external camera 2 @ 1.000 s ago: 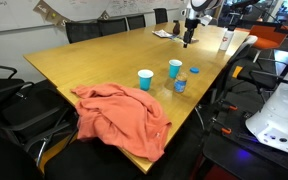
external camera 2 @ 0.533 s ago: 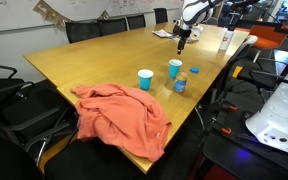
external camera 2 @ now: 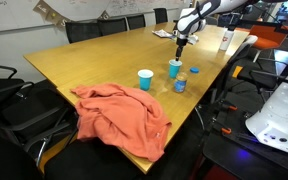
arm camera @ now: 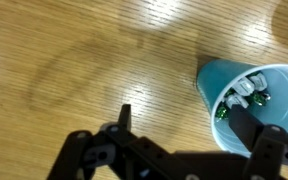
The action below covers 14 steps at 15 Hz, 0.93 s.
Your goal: Pour the contents from the right cup into the left cup
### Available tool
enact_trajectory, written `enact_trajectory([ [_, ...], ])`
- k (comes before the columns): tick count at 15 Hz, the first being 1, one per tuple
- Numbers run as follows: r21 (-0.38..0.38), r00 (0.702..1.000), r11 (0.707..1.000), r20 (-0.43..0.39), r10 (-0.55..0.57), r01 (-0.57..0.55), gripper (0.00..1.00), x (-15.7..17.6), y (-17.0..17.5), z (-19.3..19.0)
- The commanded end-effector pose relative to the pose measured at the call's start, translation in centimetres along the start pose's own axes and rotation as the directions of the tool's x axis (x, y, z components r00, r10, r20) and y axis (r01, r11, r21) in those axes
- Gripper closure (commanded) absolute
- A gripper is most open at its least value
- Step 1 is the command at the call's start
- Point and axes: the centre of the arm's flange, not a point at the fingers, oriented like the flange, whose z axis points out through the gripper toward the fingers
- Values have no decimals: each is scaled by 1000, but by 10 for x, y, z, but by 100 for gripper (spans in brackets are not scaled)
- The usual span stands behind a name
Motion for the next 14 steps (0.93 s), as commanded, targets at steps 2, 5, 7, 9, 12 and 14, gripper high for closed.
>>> enact_trajectory([
  [2,9,999,999,-37,-34,35,26,19,7,9],
  [5,20,999,999,-34,-37,38,51,25,6,8],
  [7,15,998,999,-37,-51,51,66,32,-1,10],
  [9,17,997,998,-43,-66,67,81,39,-14,10],
  [12,22,995,996,-49,-86,87,100,45,-21,7],
  [14,21,994,995,-54,-93,94,100,48,-27,6],
])
